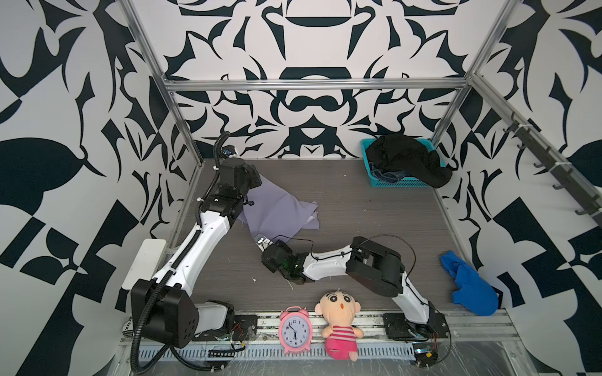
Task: Fold and stack skirts
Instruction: Flatten out the skirt at the center of the table.
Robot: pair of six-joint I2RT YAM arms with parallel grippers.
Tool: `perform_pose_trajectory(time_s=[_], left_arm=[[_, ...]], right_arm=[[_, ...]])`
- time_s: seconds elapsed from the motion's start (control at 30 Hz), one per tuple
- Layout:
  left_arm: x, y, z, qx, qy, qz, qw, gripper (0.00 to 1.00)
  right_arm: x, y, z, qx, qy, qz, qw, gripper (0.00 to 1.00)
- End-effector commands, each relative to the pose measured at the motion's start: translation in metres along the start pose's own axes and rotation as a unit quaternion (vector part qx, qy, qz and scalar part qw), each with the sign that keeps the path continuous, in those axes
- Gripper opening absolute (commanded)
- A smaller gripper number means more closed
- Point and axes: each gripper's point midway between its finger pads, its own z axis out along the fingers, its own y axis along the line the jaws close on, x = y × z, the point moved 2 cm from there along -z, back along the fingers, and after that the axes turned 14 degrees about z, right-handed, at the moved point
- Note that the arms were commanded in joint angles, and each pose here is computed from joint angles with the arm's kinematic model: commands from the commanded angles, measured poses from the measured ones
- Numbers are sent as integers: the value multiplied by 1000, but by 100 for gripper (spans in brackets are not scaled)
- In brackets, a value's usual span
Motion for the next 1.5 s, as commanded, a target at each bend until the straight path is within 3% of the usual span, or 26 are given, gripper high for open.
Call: perform_pose_trajectory(time_s=[0.0, 0.13, 0.33, 0.53, 0.7, 0.83, 1.0, 1.27, 1.4, 1.47], left_arm=[[-22, 5, -23, -1, -36, -18, 999, 0], [-30, 8, -34, -2, -40, -21, 999, 0], [-41, 9, -60, 4, -39, -22, 999, 0], [-49, 7, -94, 25, -41, -33, 998, 0], [-49, -15, -116, 108, -27, -72, 991, 0], [-47, -20, -135, 134, -16, -80, 988, 0], [-55, -34, -165, 199, -45, -84, 975, 0], [-66, -35, -162, 207, -68, -126, 968, 0], [-65, -21, -136, 149, -68, -143, 976, 0], [-57, -15, -115, 119, -58, -143, 981, 0]], right_arm=[[-65, -22, -39, -12, -64, 40, 997, 0], [-94, -30, -69, -51, -68, 41, 996, 0], [-148, -80, -144, -106, -80, 78, 988, 0], [-169, -135, -218, -97, -106, 79, 986, 0], [-174, -154, -269, -82, -120, 67, 987, 0], [-177, -163, -304, -78, -128, 64, 987, 0], [-186, -176, -346, -64, -148, 54, 985, 0], [-218, -207, -367, 7, -178, 61, 982, 0], [-238, -238, -341, 25, -165, 84, 982, 0], [-244, -260, -306, 33, -144, 103, 984, 0]])
